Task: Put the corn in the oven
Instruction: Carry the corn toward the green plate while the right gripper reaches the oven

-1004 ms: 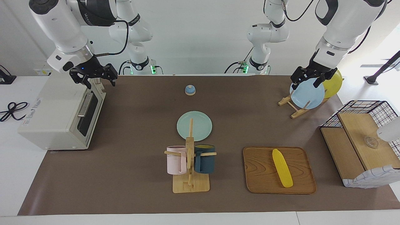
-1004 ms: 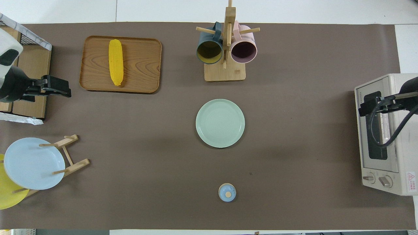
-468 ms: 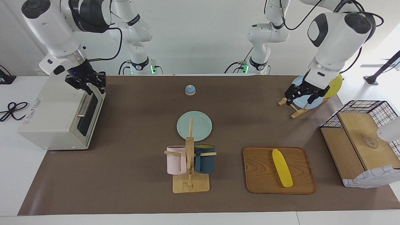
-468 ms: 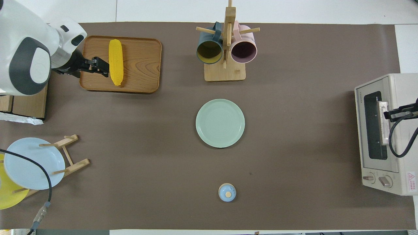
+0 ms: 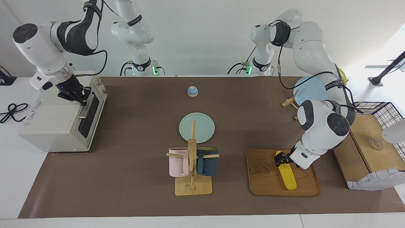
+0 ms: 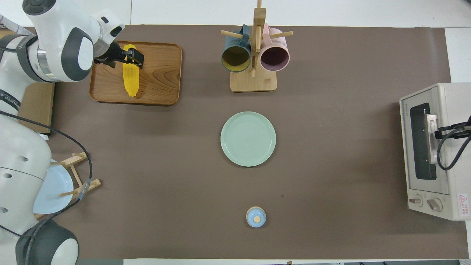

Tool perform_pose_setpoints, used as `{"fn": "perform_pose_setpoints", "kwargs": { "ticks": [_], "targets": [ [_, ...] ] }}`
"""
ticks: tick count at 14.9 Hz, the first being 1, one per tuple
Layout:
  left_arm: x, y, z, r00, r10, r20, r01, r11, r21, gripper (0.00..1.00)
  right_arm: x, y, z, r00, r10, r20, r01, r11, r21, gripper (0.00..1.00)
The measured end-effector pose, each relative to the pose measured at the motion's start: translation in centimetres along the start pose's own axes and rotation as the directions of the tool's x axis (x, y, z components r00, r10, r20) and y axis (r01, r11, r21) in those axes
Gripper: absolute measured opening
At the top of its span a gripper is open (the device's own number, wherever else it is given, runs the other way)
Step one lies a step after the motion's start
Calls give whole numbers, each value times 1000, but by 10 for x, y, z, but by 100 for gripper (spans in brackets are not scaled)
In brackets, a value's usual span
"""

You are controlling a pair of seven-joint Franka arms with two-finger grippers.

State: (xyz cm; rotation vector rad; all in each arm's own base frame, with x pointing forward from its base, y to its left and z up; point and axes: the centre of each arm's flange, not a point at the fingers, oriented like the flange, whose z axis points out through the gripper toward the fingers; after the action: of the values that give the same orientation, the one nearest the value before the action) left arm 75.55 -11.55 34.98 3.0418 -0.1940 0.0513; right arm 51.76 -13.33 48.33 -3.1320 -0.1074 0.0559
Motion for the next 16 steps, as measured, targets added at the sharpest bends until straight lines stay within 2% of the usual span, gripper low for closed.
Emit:
{"fn": "perform_pose_setpoints", "kwargs": {
  "ticks": [4,7,8,11,12,16],
  "targets": [
    [9,-7,39,1000,11,-30,-11,1000,-1,100,3,-1,9,999,48,13,-48,999,3,1],
    [11,-7,43,999,33,-30,-33,999,0,99,3,-2,9,999,50,12,-50,999,3,1],
    [11,-7,42,999,36,-31,-36,999,0,95,3,-3,9,999,48,12,-48,999,3,1],
    [11,-8,42,999,40,-31,-40,999,0,61,6,-18,13,999,47,19,-47,999,3,1],
    [11,-7,41,999,42,-33,-42,999,0,56,8,-26,15,999,45,24,-45,999,3,1],
    [11,-2,22,999,46,-19,-46,999,-8,56,14,-50,26,998,39,40,-39,999,6,1]
  ]
}}
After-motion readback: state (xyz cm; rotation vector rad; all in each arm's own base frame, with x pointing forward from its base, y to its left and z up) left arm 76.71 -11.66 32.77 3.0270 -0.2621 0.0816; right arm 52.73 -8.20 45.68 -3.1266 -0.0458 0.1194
